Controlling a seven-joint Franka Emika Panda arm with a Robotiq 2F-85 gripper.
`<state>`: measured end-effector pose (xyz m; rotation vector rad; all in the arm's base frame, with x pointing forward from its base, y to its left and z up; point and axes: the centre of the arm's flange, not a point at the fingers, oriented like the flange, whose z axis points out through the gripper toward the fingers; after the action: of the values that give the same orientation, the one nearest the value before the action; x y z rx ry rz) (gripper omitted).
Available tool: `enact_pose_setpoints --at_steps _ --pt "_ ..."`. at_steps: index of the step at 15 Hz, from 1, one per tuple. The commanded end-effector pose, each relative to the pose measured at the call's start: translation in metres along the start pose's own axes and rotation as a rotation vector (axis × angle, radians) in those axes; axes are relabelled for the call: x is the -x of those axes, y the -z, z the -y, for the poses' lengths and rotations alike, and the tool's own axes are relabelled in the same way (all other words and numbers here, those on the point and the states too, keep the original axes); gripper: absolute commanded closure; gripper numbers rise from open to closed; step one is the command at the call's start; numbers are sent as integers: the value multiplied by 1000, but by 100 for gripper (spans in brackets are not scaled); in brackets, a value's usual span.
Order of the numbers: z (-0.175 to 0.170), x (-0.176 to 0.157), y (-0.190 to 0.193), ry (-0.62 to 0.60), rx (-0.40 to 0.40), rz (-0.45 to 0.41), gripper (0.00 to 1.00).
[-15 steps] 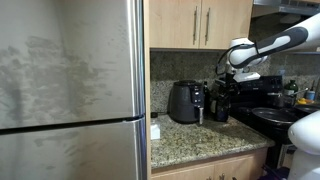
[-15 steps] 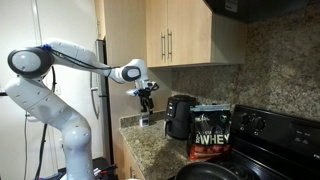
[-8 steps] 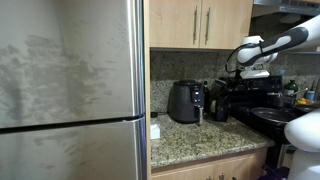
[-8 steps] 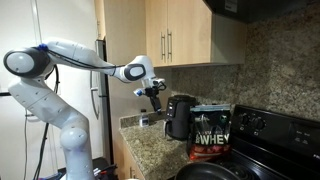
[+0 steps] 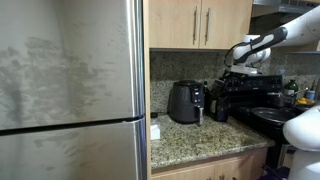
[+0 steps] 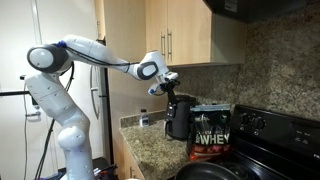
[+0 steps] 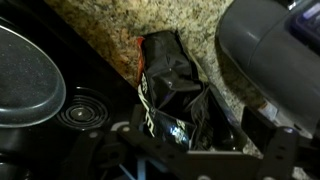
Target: Move the packet of whey to the left side of the countertop
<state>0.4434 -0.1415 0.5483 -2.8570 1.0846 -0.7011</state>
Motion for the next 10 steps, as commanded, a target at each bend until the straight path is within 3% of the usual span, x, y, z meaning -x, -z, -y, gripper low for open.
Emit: enact_pose_setpoints --at_steps 1,5,8,10 --pt "1 -10 0 -32 -3 -15 0" --pt "14 -30 -23 -135 3 -62 0" --pt "29 -59 -50 -275 -93 -199 0" --pt "37 -74 -69 -309 -96 -294 0"
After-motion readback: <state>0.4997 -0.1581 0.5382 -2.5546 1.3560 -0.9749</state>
